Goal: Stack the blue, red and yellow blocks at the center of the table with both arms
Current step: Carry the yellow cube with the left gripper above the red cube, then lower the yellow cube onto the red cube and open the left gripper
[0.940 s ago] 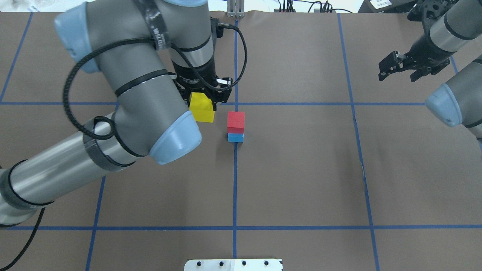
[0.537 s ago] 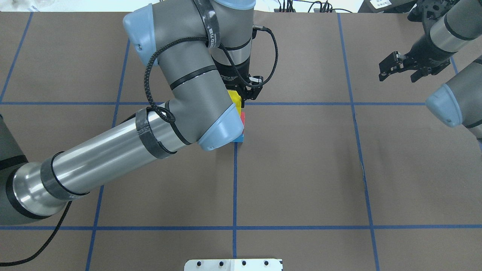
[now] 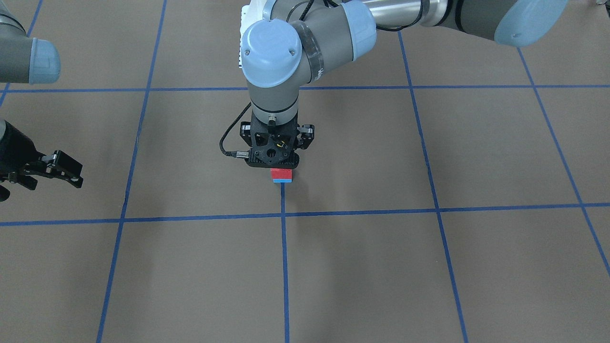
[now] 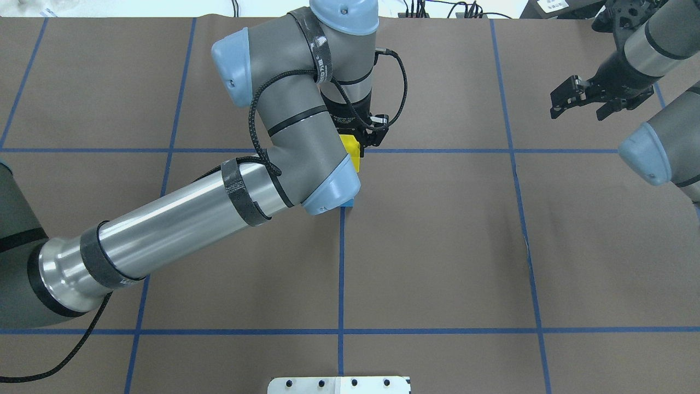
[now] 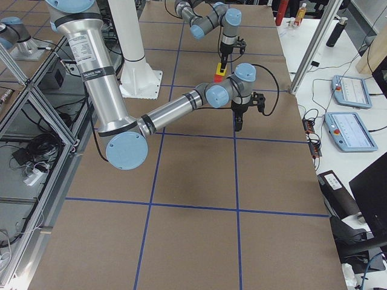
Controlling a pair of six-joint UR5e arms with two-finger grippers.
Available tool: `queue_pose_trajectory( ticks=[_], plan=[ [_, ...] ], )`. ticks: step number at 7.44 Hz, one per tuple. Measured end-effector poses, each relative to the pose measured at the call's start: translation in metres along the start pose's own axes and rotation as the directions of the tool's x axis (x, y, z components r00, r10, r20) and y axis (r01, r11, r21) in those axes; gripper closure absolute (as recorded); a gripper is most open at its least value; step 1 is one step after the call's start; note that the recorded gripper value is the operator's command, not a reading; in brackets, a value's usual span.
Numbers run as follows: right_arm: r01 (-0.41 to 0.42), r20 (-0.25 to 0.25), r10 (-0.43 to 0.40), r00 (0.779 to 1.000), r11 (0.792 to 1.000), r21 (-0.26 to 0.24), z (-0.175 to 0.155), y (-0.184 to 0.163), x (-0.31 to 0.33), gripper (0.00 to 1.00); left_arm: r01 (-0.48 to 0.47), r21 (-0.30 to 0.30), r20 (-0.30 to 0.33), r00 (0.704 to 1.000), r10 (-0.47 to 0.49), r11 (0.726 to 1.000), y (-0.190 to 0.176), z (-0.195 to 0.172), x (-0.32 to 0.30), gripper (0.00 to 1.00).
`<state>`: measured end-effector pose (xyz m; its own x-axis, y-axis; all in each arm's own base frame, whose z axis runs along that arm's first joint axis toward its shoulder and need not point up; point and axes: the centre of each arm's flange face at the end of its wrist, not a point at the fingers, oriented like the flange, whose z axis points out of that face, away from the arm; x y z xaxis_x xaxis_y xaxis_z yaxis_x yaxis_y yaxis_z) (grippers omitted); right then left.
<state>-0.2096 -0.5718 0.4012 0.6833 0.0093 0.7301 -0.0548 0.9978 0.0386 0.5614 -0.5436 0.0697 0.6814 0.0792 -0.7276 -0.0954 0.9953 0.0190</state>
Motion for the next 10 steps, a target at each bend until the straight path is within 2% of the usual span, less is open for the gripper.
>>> queue_pose_trajectory(
  ticks=[9,10],
  plan=[
    [0.000,-0.001,0.000,1.000,1.000,-0.002,0.001,0.000,0.001,0.01,-0.003,-0.017,0.020,1.000,0.004,1.000,0.010,0.021,-0.001,1.00],
    [0.000,-0.001,0.000,1.000,1.000,-0.003,0.001,0.000,0.001,0.01,-0.002,-0.017,0.020,1.000,0.003,1.000,0.010,0.021,-0.001,0.70]
  ],
)
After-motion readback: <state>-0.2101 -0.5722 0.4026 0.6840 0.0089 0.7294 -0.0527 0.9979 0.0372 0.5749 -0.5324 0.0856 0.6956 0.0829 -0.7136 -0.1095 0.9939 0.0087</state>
